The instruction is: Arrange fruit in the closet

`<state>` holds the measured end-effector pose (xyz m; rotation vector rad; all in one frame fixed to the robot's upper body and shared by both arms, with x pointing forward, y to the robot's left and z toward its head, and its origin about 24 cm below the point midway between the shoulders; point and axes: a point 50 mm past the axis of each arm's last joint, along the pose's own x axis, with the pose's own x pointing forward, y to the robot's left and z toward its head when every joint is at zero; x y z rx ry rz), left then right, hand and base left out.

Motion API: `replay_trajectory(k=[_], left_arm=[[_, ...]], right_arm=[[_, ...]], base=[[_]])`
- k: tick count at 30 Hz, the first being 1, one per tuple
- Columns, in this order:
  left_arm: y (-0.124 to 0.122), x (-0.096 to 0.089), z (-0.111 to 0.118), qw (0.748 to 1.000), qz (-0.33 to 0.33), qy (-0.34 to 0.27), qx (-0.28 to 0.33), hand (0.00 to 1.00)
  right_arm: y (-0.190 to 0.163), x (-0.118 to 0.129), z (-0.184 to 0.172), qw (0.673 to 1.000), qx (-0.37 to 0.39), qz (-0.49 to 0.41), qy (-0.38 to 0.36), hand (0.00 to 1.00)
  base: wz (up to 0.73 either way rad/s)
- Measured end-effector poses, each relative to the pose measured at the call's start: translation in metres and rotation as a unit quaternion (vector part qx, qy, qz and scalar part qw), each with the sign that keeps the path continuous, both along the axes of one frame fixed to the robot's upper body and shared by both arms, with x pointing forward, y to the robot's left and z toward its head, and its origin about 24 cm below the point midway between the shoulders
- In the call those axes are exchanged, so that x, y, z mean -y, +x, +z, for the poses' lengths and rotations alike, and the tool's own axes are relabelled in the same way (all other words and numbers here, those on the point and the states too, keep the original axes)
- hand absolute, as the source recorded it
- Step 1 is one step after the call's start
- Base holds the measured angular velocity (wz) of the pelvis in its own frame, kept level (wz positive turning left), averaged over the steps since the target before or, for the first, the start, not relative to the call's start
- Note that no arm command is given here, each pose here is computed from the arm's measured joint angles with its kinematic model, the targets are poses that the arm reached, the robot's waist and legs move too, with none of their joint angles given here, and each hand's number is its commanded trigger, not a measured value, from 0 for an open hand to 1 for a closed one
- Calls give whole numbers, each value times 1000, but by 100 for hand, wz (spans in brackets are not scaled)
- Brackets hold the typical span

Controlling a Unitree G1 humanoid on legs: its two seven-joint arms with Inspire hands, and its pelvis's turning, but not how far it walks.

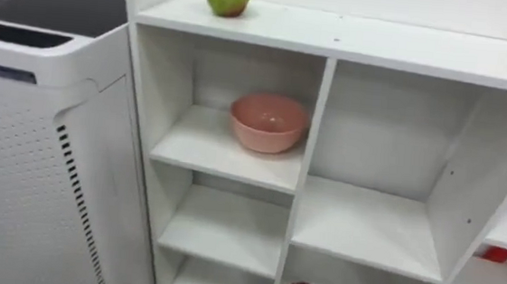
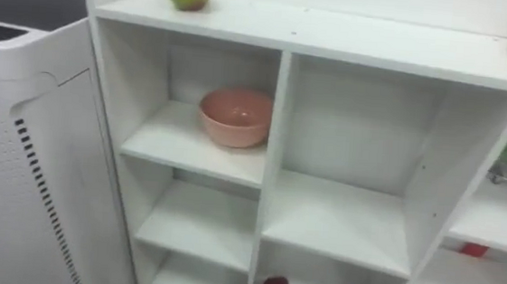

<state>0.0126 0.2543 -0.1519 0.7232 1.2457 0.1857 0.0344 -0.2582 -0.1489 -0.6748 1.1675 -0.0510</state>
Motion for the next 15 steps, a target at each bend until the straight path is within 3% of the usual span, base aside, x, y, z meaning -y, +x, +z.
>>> replay_trajectory(k=[3, 7, 15], left_arm=[[-17, 7, -2, 999, 22, -1, -23, 0], [-22, 8, -3, 999, 46, -1, -26, 0], [-15, 10, -6, 997, 61, -16, -40, 0]], right_arm=[[-25, -5, -7, 998, -34, -57, 8, 0], [-45, -11, -10, 991, -63, -111, 28, 0], [-56, -19, -17, 972, -106, -203, 57, 0]], base=[[7], [5], [-10]])
